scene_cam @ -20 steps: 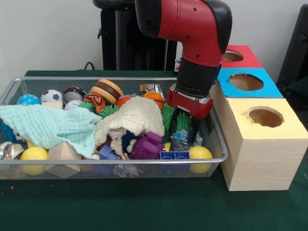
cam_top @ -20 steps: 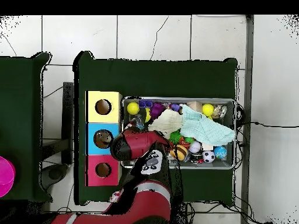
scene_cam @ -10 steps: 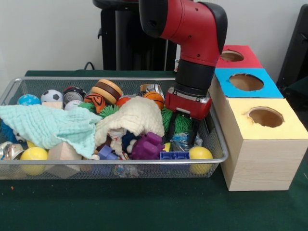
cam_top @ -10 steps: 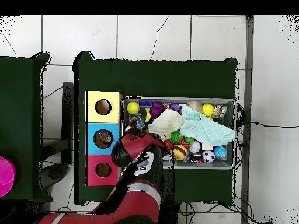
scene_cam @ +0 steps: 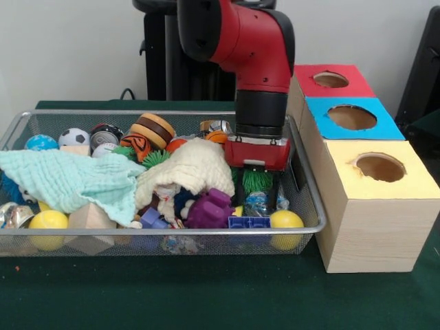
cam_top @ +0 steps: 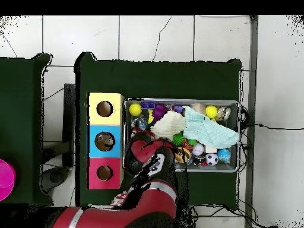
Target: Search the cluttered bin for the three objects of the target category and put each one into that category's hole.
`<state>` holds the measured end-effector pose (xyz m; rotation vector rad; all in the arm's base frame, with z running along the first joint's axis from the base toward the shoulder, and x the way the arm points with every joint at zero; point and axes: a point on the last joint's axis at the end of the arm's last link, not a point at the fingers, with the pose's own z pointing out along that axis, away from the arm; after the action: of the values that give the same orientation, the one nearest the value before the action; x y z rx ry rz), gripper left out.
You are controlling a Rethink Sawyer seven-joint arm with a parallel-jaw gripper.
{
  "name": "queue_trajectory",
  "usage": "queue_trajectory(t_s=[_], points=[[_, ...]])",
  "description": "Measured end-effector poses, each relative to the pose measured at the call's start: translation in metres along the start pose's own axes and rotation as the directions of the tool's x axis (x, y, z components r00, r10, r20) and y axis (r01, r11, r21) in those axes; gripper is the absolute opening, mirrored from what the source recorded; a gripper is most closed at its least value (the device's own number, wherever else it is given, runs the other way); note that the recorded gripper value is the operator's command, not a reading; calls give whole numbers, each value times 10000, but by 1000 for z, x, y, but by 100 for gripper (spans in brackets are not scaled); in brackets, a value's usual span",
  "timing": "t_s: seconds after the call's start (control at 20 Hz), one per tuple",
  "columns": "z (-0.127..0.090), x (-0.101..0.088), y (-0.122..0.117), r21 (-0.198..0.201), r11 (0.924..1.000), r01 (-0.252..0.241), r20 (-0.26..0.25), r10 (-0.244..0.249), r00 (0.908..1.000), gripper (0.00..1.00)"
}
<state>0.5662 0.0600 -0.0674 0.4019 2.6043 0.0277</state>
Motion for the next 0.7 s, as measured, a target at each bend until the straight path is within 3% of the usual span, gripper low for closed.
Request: queue_trajectory(t_s=[0.2, 0.4, 0.6, 0.7], points=[[3, -1, -11, -868, 9953, 426, 126, -417, 9991, 100], [7, -4, -17, -1345, 9897, 486, 138, -472, 9988, 100], [10, -5, -22, -1740, 9842, 316, 37, -315, 9995, 100], [12, -7, -25, -1952, 9807, -60, -142, 33, 9999, 100]])
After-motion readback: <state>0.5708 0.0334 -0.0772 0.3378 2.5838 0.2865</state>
